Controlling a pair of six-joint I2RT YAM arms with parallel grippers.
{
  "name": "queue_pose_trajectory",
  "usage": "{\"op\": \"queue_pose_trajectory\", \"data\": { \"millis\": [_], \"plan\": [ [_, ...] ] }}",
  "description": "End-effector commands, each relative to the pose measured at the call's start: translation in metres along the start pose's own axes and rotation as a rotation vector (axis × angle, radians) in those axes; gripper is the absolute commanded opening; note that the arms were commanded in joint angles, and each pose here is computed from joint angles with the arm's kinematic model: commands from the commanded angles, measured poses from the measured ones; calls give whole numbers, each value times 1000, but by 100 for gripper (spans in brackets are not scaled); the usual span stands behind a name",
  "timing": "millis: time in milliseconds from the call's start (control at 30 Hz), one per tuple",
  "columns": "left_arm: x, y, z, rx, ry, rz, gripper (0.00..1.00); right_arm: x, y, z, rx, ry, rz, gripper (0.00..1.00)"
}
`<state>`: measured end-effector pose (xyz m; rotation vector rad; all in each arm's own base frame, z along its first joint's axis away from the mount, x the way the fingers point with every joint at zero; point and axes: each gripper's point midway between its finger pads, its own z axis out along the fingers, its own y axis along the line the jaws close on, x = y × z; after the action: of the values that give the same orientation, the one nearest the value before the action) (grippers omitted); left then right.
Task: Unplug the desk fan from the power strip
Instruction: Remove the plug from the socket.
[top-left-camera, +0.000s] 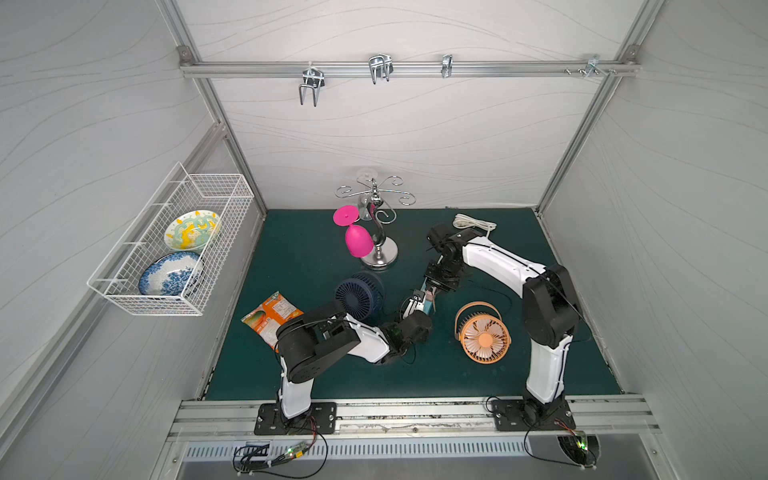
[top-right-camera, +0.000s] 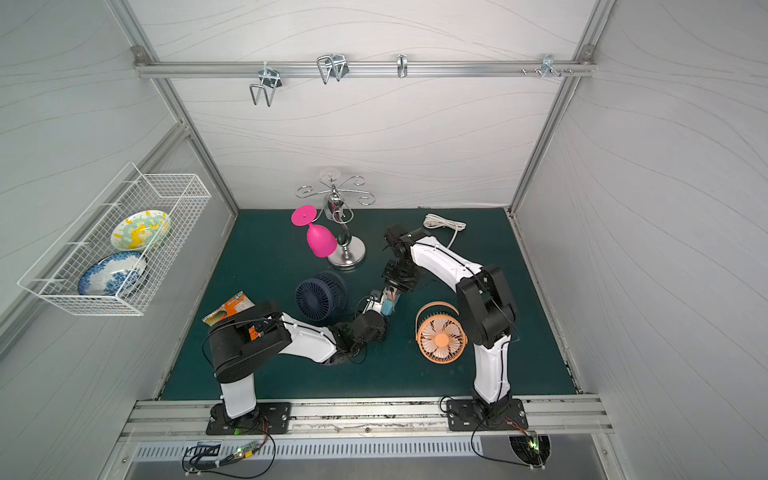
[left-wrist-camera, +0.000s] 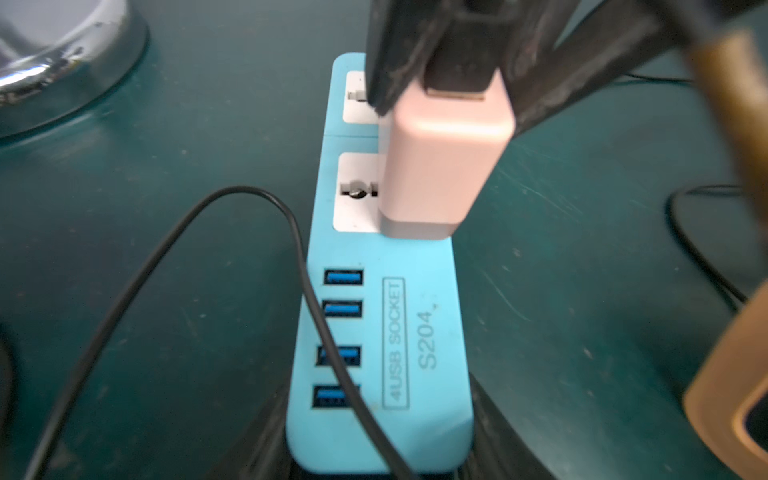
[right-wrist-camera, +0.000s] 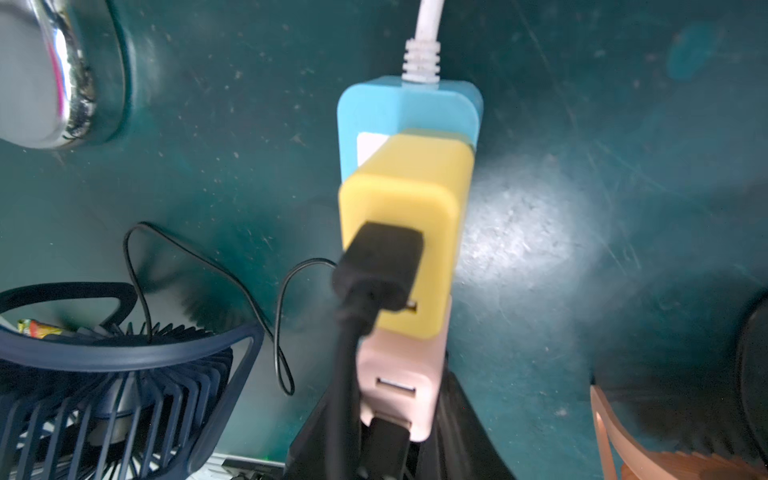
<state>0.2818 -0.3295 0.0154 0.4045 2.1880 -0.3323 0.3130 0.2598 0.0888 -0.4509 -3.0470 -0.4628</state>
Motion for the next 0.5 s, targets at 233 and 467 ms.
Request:
{"op": "queue_pose_trajectory", "data": {
  "millis": [233, 467],
  "plan": [
    [39, 13, 5, -33, 130, 0, 9, -7, 26, -4, 68, -56, -77, 0],
    [42, 13, 5, -34, 137, 1, 9, -11, 28, 0, 76, -33, -53, 0]
  ]
}}
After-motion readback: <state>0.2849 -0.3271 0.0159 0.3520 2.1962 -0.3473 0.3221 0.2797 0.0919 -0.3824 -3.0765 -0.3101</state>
